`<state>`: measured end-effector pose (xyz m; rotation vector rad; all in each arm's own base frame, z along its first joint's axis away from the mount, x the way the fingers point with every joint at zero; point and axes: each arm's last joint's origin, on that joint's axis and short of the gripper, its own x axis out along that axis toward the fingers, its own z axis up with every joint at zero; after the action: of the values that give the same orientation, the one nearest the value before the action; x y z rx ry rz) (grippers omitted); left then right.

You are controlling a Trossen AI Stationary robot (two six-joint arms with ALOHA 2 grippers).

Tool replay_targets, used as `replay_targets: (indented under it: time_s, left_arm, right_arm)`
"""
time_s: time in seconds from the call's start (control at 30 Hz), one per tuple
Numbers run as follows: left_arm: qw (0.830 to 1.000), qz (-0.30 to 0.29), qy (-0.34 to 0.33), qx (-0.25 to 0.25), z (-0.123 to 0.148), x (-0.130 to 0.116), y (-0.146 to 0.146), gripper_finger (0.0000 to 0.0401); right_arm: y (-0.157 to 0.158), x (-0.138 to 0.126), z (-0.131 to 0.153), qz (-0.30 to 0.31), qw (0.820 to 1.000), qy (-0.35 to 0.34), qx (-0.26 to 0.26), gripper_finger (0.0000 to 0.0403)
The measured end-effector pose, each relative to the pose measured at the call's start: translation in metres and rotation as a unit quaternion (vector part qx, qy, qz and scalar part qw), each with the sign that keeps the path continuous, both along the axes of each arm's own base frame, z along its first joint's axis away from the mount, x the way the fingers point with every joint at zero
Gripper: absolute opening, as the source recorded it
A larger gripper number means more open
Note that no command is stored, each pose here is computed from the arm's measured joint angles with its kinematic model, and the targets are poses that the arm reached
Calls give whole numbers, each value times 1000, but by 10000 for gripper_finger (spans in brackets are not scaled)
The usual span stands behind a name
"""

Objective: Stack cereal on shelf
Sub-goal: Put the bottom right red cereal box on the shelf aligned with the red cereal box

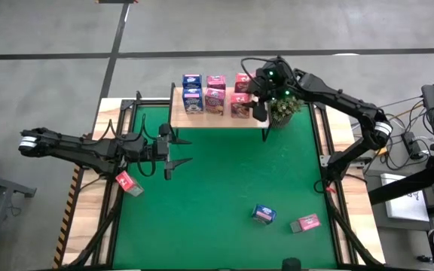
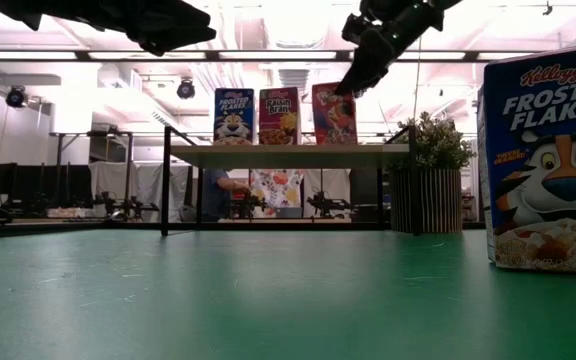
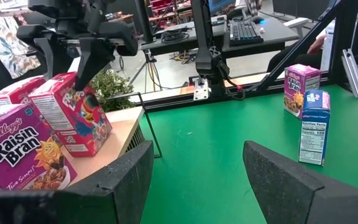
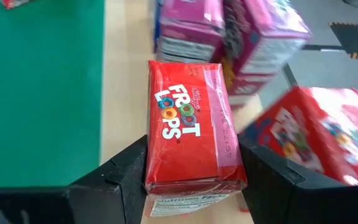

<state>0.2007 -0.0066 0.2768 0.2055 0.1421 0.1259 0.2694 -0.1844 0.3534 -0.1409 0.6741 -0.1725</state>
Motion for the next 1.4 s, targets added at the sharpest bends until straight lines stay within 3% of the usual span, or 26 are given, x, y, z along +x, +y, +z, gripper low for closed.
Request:
replay_targets:
  time_s: [0.33,1.4]
  left_arm:
    - [1000,0,0,-2,0,0,0,232]
    - [1000,1,-2,-8,0,0,0,232]
  right_arm:
    - [-16,-12,0,-19,1000,4,-7,201]
    - [-16,-12,-4,-20,1000,13,0,201]
